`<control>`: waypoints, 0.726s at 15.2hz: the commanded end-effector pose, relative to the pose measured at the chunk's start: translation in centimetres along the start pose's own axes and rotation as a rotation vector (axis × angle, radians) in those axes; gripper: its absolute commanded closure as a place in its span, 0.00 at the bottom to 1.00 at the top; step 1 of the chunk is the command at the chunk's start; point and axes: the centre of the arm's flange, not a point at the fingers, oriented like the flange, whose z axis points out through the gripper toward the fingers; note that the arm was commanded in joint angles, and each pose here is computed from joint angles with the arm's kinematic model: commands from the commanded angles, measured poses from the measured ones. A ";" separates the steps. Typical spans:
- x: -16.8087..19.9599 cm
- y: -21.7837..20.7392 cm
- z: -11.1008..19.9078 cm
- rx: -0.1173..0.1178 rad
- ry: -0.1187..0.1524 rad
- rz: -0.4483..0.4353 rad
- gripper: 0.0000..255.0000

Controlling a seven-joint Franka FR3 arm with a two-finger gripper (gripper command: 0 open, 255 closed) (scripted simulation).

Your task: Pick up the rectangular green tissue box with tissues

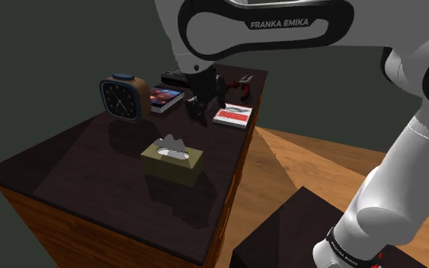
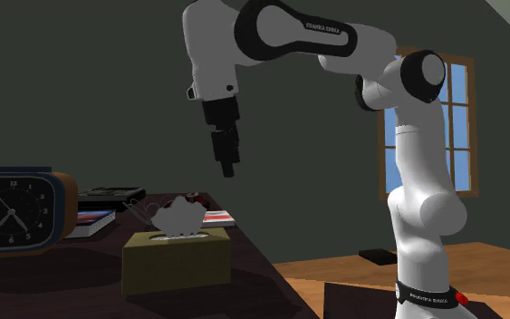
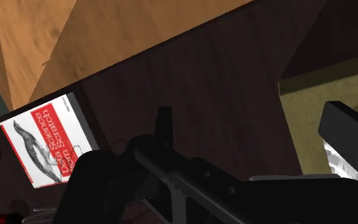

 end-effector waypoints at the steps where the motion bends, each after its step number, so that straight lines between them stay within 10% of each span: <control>1: 2.1 -3.2 0.0 -0.041 -0.027 -0.032 0.00; 7: 7.0 -12.0 1.1 -0.162 -0.107 -0.132 0.00; 11: 7.5 -13.1 2.7 -0.169 -0.113 -0.138 0.00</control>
